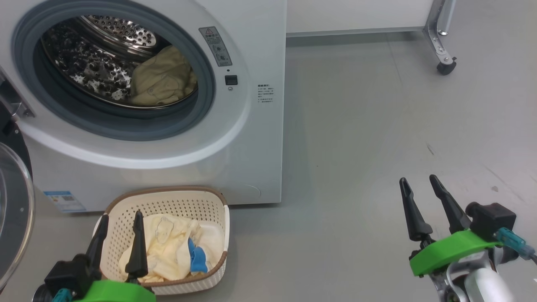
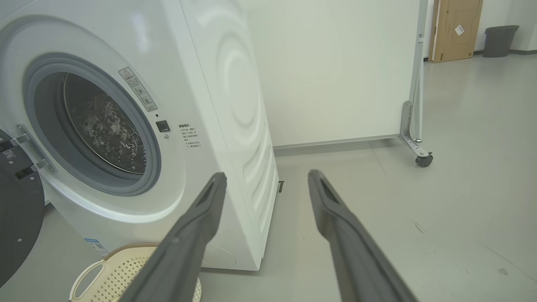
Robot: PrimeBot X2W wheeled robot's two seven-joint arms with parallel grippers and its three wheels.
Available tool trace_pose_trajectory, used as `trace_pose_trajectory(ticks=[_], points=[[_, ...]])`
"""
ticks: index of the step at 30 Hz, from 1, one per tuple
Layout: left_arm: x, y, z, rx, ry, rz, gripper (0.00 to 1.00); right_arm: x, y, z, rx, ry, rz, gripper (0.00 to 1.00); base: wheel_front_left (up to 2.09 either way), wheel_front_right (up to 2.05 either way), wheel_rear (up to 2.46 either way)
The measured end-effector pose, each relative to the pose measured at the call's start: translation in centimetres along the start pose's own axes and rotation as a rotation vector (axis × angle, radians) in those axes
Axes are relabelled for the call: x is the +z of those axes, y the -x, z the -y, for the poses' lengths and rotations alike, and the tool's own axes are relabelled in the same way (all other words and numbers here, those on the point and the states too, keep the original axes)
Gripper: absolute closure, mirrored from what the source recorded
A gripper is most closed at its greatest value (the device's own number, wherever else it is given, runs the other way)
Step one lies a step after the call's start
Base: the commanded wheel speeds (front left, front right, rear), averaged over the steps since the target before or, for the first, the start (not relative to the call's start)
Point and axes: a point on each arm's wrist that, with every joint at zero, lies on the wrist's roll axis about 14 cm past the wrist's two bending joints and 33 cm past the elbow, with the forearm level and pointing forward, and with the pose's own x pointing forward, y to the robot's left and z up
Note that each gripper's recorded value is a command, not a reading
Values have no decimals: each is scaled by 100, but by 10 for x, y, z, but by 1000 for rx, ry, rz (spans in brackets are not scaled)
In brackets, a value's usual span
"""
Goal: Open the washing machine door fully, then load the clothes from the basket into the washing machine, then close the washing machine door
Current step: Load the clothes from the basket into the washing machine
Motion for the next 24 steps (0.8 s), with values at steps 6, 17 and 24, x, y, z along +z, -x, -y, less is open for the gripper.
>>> trace_pose_trajectory(ticks=[6,17,24], points=[[0,0,0,6,10,3,0,0,0,-1,2,0,-1,0,0,0,0],[-8,1,1,-3,-6,-20,0,-3,-1,-1,4,-1,-9,0,0,0,0],[-13,0,1,-1,-3,-34,0,-6,-1,0,1,-3,-19,0,0,0,0]])
